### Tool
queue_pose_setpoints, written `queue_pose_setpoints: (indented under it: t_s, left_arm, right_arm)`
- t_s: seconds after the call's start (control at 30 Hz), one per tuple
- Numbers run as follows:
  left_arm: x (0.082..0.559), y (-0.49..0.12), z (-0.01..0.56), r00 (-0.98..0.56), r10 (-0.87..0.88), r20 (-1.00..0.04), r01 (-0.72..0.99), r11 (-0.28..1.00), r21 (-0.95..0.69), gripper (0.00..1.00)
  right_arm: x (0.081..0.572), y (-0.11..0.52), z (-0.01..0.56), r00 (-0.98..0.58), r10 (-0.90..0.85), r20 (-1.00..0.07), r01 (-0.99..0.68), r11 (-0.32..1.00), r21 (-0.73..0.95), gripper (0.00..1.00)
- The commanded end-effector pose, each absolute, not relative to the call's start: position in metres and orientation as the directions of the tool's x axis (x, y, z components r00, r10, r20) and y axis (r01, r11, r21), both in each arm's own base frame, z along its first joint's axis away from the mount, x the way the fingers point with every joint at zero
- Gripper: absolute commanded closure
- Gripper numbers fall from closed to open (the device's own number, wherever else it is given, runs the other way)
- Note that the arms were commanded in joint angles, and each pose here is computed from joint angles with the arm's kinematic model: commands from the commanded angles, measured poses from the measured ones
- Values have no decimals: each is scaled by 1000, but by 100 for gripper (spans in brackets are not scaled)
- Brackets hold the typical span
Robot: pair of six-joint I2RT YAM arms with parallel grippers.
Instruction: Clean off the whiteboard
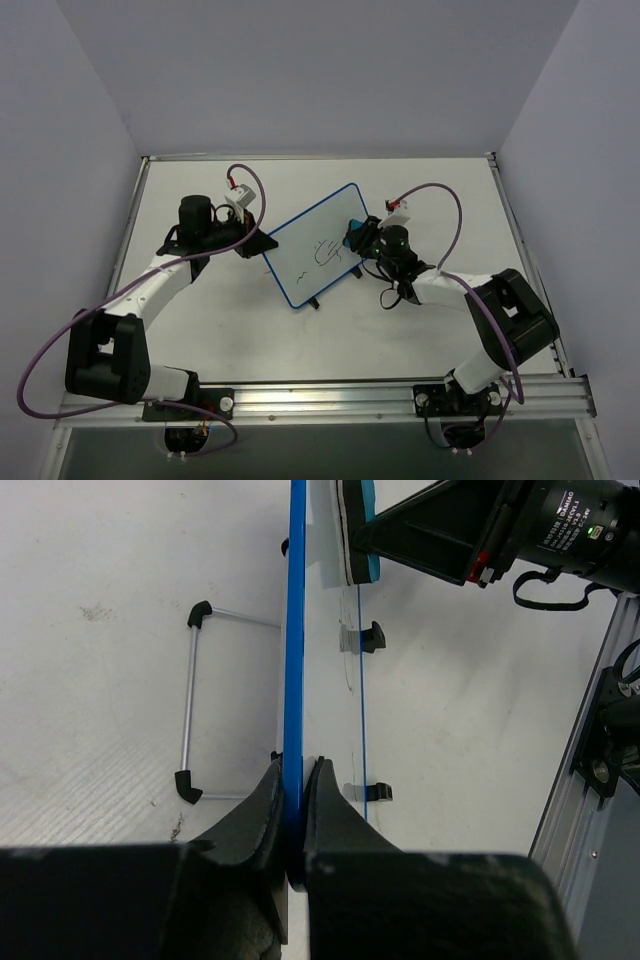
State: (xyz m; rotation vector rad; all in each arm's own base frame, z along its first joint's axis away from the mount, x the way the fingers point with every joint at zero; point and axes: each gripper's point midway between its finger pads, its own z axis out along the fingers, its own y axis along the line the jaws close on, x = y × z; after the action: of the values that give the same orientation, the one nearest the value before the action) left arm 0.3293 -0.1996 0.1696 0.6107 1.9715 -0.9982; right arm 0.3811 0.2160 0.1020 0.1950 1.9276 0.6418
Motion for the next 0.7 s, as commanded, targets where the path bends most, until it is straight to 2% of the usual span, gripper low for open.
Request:
queue_pose_setpoints:
  t_s: [0.0, 0.07, 0.17, 0.37, 0.47, 0.67]
  left_arm:
    - [346, -180, 143, -380, 240, -893, 758, 634, -153, 98]
    - [347, -180, 142, -380, 241, -893, 759, 633, -152, 98]
    - [346, -180, 142, -381, 241, -892, 759, 632, -154, 98]
    - [346, -181, 142, -379, 246, -892, 761, 631, -149, 98]
    - [345, -182, 142, -378, 247, -892, 761, 631, -148, 98]
    - [345, -181, 144, -373, 246, -895, 761, 632, -143, 98]
  right_arm:
    - [357, 230, 79, -540, 312, -781, -201, 854, 480, 100]
    - [344, 266, 92, -517, 261, -815, -309, 831, 463, 100]
    - [327, 306, 100, -501, 229, -834, -371, 814, 447, 100]
    - [304, 351, 109, -455, 214, -865, -418, 806, 419, 100]
    - [307, 347, 103, -453, 233, -860, -361, 835, 416, 100]
    - [330, 282, 75, -456, 356, -816, -127, 881, 456, 100]
